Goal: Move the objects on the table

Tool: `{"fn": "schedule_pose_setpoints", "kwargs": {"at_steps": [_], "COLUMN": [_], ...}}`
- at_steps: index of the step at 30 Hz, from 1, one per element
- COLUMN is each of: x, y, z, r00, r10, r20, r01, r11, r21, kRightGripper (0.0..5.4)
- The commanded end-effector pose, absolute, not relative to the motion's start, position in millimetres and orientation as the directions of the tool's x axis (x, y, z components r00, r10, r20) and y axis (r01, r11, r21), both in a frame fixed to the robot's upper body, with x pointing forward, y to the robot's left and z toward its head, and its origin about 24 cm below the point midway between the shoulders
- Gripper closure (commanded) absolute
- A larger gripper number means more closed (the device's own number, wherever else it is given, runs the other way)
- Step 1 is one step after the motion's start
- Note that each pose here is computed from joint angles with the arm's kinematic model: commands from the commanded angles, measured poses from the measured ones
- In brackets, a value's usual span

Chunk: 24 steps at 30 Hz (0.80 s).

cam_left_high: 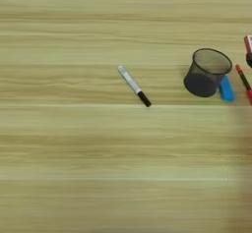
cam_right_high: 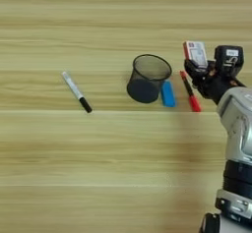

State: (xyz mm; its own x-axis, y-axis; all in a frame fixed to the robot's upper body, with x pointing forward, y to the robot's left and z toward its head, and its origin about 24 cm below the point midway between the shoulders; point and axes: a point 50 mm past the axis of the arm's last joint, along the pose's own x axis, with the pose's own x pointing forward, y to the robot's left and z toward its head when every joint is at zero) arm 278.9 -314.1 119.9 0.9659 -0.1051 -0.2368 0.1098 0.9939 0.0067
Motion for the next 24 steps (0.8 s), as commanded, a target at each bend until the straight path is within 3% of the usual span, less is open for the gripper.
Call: {"fn": "schedule_pose_setpoints", "kwargs": {"at_steps": [1,16,24], "x": [288,301,305], "y": [-334,-372,-376], "z": [160,122,106], "r00": [0.978,0.941,0.929], "r10": [-0.188,-0.251,-0.250], "r20": [-0.087,-0.228,-0.274], "r01": [0.181,0.259,0.261], "r11": [0.980,0.966,0.965], "r21": [-0.078,0.005,0.005], "kRightGripper": [3.31,3.31,3.31]}}
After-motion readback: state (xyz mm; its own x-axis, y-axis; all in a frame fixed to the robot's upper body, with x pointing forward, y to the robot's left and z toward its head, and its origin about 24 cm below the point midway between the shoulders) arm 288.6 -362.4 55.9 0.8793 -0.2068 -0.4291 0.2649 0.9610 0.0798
